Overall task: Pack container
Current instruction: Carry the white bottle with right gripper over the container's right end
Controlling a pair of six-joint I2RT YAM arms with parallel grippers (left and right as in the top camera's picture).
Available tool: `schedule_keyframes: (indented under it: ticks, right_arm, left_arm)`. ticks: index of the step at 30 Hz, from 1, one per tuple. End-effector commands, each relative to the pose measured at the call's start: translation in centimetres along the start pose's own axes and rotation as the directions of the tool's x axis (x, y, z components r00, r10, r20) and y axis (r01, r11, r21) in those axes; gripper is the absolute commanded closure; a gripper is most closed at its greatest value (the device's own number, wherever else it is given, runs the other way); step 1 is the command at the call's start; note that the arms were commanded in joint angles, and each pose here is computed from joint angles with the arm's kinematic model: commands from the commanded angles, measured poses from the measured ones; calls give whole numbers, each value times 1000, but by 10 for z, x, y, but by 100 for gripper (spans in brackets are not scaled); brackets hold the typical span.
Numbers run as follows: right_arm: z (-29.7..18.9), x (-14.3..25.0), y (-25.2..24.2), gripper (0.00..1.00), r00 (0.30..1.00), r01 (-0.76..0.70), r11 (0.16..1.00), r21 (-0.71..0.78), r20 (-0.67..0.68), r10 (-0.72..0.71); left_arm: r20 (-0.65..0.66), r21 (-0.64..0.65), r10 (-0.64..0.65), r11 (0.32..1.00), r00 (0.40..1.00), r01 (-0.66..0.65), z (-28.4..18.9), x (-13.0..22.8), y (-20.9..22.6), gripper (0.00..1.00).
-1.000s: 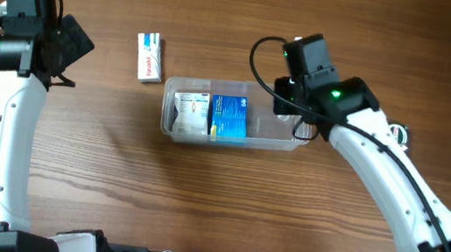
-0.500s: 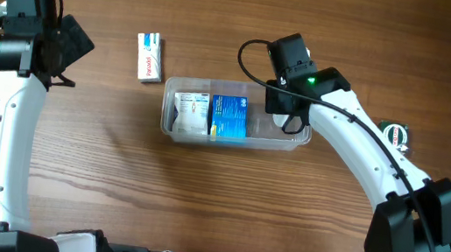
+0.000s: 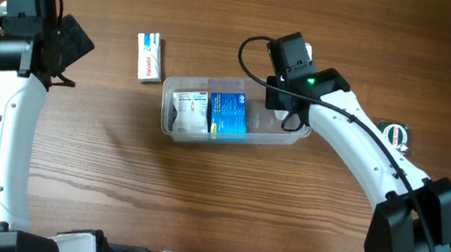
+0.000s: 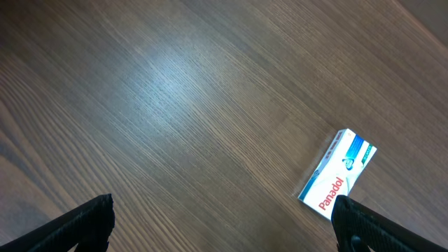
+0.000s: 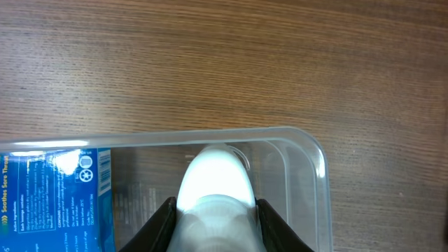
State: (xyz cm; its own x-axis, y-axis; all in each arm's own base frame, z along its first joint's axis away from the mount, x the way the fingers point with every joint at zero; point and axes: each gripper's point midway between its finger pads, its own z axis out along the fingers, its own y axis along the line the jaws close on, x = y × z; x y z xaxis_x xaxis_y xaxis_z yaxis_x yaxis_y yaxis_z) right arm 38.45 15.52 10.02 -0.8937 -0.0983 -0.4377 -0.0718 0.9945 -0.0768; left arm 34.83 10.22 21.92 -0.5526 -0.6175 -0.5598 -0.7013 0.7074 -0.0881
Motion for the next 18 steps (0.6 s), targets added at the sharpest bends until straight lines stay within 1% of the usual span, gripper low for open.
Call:
schedule_keyframes:
  ticks: [1,18]
  right_arm:
    - [7,0,-8,72,1000,-24,999,38,0,24]
    - [7,2,-12,68,1000,-22,999,41,-10,23]
  left_arm:
    - [18,-2,-4,1000,1000,4,-3,-5,2,0]
    - [18,-2,-4,1000,1000,4,-3,-5,2,0]
